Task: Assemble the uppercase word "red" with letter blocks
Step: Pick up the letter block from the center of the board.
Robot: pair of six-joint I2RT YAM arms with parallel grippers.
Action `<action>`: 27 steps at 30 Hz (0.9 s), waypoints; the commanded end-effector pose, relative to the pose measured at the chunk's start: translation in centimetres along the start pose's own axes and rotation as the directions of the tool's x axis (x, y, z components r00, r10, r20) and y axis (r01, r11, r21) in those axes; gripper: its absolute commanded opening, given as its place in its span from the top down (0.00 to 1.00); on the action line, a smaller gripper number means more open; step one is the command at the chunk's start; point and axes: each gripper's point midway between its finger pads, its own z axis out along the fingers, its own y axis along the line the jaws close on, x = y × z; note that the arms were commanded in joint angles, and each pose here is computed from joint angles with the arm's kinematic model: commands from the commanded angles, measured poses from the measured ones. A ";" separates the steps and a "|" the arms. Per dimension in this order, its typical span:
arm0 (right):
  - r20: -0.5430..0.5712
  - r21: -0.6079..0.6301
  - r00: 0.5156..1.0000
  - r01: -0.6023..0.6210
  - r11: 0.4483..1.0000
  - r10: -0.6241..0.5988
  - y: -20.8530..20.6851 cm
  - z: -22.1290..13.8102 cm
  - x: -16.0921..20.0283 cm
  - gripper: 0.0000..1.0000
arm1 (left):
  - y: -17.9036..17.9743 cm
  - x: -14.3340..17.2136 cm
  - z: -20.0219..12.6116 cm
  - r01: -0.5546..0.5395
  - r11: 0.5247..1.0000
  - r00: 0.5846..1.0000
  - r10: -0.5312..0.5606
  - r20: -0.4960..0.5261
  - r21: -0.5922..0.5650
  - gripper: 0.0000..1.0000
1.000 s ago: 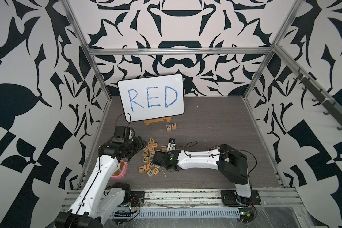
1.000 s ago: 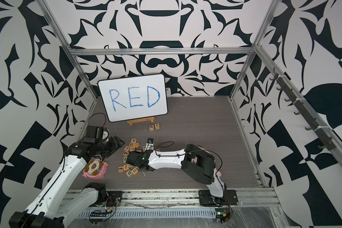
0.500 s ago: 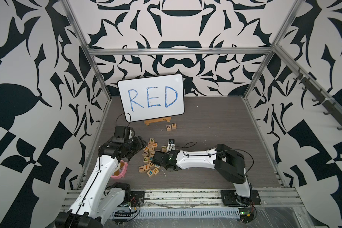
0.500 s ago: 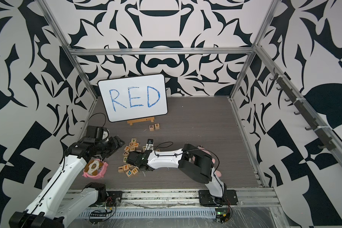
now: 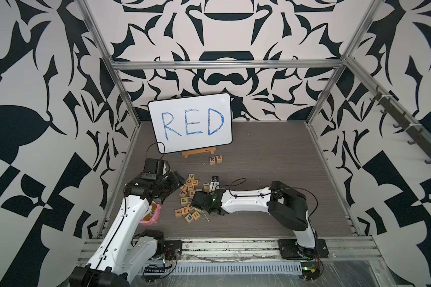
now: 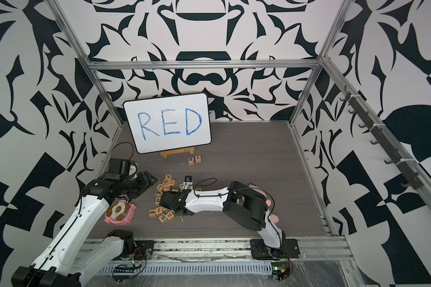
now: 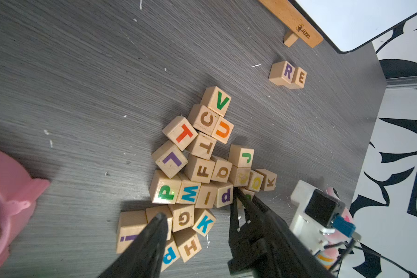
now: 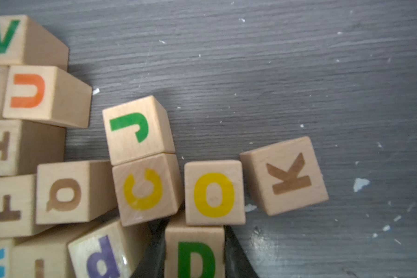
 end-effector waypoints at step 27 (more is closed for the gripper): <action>0.247 -0.192 0.951 0.239 0.952 -0.189 -8.4 -6.1 -17.8 0.83 | -0.3 0.4 0.3 -0.016 1.000 1.000 0.016 -0.023 0.024 0.32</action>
